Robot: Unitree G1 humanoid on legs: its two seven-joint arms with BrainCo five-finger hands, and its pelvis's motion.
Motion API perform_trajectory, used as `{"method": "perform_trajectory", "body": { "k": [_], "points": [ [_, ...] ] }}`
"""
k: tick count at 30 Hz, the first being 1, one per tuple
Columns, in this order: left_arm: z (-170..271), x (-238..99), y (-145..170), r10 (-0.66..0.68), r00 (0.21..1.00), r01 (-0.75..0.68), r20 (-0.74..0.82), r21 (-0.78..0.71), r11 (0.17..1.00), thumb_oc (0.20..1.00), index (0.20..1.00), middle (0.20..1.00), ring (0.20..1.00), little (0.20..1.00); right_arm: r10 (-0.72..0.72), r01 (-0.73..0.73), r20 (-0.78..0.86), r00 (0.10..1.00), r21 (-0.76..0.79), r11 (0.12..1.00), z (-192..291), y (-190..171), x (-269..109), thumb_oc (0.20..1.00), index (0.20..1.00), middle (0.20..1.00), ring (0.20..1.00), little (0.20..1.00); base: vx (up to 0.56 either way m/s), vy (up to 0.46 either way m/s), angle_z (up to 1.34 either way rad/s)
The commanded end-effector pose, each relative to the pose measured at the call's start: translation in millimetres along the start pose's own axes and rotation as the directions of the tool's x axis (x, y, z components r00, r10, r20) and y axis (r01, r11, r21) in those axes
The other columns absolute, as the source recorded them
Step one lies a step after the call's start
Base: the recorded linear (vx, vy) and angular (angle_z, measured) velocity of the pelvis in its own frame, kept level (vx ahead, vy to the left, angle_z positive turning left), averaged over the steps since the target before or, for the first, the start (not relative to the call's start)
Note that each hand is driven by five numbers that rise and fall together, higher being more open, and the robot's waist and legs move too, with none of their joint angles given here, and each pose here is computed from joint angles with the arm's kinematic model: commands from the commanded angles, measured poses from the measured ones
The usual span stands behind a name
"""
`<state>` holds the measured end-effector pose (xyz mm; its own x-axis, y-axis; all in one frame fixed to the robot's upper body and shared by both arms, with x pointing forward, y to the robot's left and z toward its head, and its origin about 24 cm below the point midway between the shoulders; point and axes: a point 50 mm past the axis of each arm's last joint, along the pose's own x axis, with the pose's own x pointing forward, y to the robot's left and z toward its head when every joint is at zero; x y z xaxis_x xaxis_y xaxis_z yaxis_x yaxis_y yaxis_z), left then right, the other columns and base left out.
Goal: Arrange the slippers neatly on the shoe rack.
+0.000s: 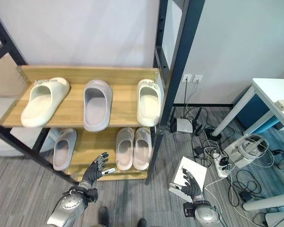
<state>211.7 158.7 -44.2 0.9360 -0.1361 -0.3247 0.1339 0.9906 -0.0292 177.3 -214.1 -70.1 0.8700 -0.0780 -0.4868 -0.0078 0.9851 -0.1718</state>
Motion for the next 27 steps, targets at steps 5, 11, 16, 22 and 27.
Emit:
{"method": "perform_trajectory", "body": {
  "k": [5, 11, 16, 22, 27],
  "points": [
    [31.5, 9.3, 17.6, 0.007, 0.99, -0.017, 0.137, 0.07, 0.997, 1.0, 1.0, 1.0, 1.0, 1.0, 0.075, -0.077, 0.135, 0.988, 0.013, 0.997, 31.6, 22.0, 10.7, 1.0, 1.0, 1.0, 1.0, 1.0, 0.06, 0.005, -0.23],
    [24.9, 5.0, 17.4, 0.019, 0.993, -0.027, 0.119, 0.064, 0.998, 1.0, 1.0, 1.0, 1.0, 1.0, 0.1, -0.015, 0.254, 0.962, -0.315, 0.949, 53.6, 15.0, 4.1, 1.0, 1.0, 1.0, 1.0, 1.0, 0.04, -0.096, 0.07],
    [26.8, 6.8, 6.4, 0.003, 0.989, -0.019, 0.148, 0.11, 0.994, 1.0, 1.0, 1.0, 1.0, 1.0, 0.248, 0.092, 0.466, 0.849, -0.594, 0.799, 92.9, 29.7, -21.3, 1.0, 1.0, 1.0, 1.0, 1.0, -0.03, -0.009, 0.01],
    [26.7, 6.9, -0.3, -0.009, 0.987, -0.01, 0.159, 0.121, 0.993, 1.0, 1.0, 1.0, 1.0, 1.0, 0.375, 0.135, 0.616, 0.693, -0.622, 0.771, 131.4, 49.7, -43.0, 1.0, 1.0, 1.0, 1.0, 1.0, -0.03, 0.022, 0.01],
    [29.7, 7.8, -7.1, -0.006, 0.984, -0.012, 0.181, 0.102, 0.995, 1.0, 1.0, 1.0, 1.0, 1.0, 0.405, 0.236, 0.821, 0.403, -0.521, 0.82, 198.5, 77.9, -62.1, 1.0, 1.0, 1.0, 1.0, 1.0, -0.02, 0.056, 0.07]
  ]
}}
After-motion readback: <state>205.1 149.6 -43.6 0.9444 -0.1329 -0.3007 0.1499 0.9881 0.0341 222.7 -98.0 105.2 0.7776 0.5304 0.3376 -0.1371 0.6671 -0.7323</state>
